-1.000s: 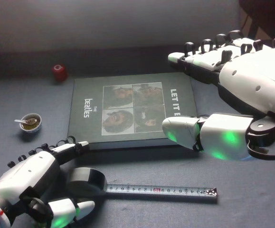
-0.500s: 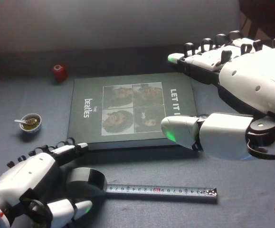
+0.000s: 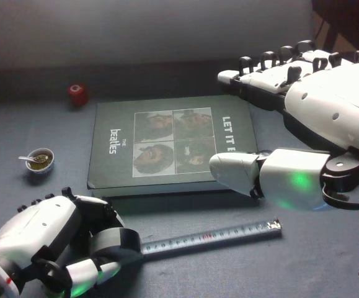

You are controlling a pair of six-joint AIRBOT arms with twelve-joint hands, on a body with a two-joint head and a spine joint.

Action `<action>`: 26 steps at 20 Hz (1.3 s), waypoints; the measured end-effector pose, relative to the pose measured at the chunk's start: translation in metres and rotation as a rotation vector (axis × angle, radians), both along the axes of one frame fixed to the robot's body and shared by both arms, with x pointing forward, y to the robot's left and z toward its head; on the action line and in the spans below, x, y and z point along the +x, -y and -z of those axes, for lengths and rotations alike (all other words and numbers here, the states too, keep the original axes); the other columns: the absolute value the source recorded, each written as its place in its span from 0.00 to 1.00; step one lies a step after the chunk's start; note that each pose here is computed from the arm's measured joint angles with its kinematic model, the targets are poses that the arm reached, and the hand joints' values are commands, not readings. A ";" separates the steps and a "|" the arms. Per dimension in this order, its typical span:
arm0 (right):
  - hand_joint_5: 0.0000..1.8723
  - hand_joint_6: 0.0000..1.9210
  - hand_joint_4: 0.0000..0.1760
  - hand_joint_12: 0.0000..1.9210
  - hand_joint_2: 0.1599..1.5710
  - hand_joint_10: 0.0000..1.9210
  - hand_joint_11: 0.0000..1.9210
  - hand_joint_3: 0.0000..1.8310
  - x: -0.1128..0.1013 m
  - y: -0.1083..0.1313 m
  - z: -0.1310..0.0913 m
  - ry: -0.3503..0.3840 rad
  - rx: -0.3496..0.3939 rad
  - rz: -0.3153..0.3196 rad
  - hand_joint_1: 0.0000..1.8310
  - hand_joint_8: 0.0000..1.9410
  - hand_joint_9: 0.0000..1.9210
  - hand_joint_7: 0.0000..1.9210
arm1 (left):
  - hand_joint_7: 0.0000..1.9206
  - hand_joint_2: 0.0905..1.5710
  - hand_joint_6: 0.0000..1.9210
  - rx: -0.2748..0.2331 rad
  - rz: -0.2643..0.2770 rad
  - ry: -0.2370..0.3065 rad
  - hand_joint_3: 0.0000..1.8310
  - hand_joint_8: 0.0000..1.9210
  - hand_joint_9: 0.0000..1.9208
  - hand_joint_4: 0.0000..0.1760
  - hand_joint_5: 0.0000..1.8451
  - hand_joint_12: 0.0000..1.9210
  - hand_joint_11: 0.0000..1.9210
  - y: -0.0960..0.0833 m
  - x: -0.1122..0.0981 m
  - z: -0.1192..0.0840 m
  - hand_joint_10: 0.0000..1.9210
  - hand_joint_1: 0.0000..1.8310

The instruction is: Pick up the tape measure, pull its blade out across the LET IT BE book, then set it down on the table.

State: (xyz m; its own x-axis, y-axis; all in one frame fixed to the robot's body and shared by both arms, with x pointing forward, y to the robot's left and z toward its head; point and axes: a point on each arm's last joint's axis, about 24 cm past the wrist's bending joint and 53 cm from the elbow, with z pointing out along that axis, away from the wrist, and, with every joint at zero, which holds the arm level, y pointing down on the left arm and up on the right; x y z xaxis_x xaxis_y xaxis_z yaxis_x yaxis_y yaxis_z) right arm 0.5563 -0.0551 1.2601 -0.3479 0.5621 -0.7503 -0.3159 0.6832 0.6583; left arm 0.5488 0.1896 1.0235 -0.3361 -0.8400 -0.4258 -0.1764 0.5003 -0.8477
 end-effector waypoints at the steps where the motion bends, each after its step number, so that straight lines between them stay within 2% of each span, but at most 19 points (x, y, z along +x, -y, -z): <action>1: 0.08 0.00 0.20 0.33 0.70 0.00 0.00 0.00 0.000 0.000 0.000 0.000 0.000 0.000 0.06 0.00 0.07 0.09 | 0.60 0.67 0.42 0.000 0.000 0.000 0.00 0.35 0.48 0.00 0.55 0.63 0.36 0.000 0.000 0.000 0.65 0.75; 3: 0.08 0.00 0.20 0.32 0.70 0.00 0.00 0.00 0.000 0.000 0.000 0.003 0.000 -0.002 0.06 0.00 0.07 0.09 | 0.61 0.66 0.40 -0.002 0.000 0.000 0.00 0.33 0.49 0.00 0.56 0.63 0.35 0.000 0.000 0.000 0.65 0.75; 4: 0.08 0.00 0.19 0.32 0.70 0.00 0.00 0.00 0.000 -0.001 -0.002 0.007 0.002 -0.004 0.05 0.00 0.07 0.09 | 0.58 0.67 0.41 -0.009 -0.002 -0.002 0.00 0.37 0.47 0.00 0.55 0.63 0.35 0.000 0.000 0.000 0.66 0.75; 6: 0.10 0.00 0.18 0.37 0.70 0.00 0.00 0.00 -0.002 -0.004 -0.008 0.045 0.003 -0.018 0.05 0.00 0.08 0.11 | 0.55 0.67 0.38 -0.029 0.007 -0.005 0.00 0.43 0.46 0.00 0.58 0.60 0.38 0.004 -0.001 -0.001 0.67 0.75; 9: 0.09 0.00 0.19 0.36 0.70 0.00 0.00 0.00 -0.004 -0.006 -0.010 0.057 0.000 -0.028 0.06 0.00 0.08 0.11 | 0.55 0.67 0.36 -0.052 0.036 0.004 0.00 0.45 0.46 0.00 0.58 0.60 0.38 0.015 -0.002 -0.006 0.67 0.75; 12: 0.09 0.00 0.19 0.33 0.70 0.00 0.00 0.00 -0.004 -0.006 -0.007 0.055 -0.014 -0.032 0.06 0.00 0.07 0.10 | 0.55 0.68 0.38 -0.076 0.077 0.048 0.00 0.45 0.46 0.00 0.56 0.59 0.40 0.029 0.002 -0.026 0.67 0.75; 16: 0.09 0.00 0.19 0.33 0.70 0.00 0.00 0.00 -0.006 -0.011 -0.005 0.075 -0.054 -0.038 0.06 0.00 0.08 0.10 | 0.54 0.68 0.37 -0.070 0.091 0.093 0.00 0.46 0.46 0.00 0.56 0.60 0.38 0.029 0.019 -0.050 0.67 0.75; 19: 0.10 0.00 0.19 0.34 0.69 0.00 0.00 0.00 -0.004 -0.023 -0.005 0.083 -0.052 -0.043 0.07 0.00 0.08 0.10 | 0.54 0.68 0.37 -0.053 0.114 0.132 0.00 0.46 0.46 0.00 0.56 0.61 0.39 0.028 0.037 -0.068 0.67 0.75; 23: 0.10 0.00 0.18 0.36 0.69 0.00 0.00 0.00 0.014 -0.019 -0.012 0.093 -0.055 0.015 0.08 0.00 0.09 0.10 | 0.54 0.68 0.38 -0.031 0.104 0.170 0.00 0.46 0.48 0.00 0.56 0.61 0.40 0.015 0.066 -0.088 0.67 0.75; 25: 0.10 0.00 0.15 0.38 0.66 0.01 0.00 0.00 0.018 -0.018 -0.006 0.059 -0.057 0.028 0.22 0.00 0.10 0.11 | 0.54 0.68 0.38 -0.031 0.097 0.177 0.00 0.46 0.48 0.00 0.56 0.61 0.40 0.011 0.075 -0.093 0.67 0.75; 26: 0.11 0.00 0.08 0.40 0.65 0.01 0.00 0.00 0.021 -0.018 -0.001 0.032 -0.053 0.030 0.30 0.00 0.11 0.12 | 0.54 0.68 0.38 -0.040 0.080 0.173 0.00 0.46 0.48 0.00 0.56 0.61 0.40 0.006 0.081 -0.095 0.66 0.75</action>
State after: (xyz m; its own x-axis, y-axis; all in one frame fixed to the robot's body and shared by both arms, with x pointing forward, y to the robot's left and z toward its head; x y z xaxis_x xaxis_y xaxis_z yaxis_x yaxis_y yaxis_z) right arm 0.5772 -0.0369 1.2611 -0.3067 0.5314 -0.7896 -0.3152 0.7261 0.6111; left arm 0.6296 0.1831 1.1184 -0.3266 -0.8310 -0.4504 0.0129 0.4725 -0.8812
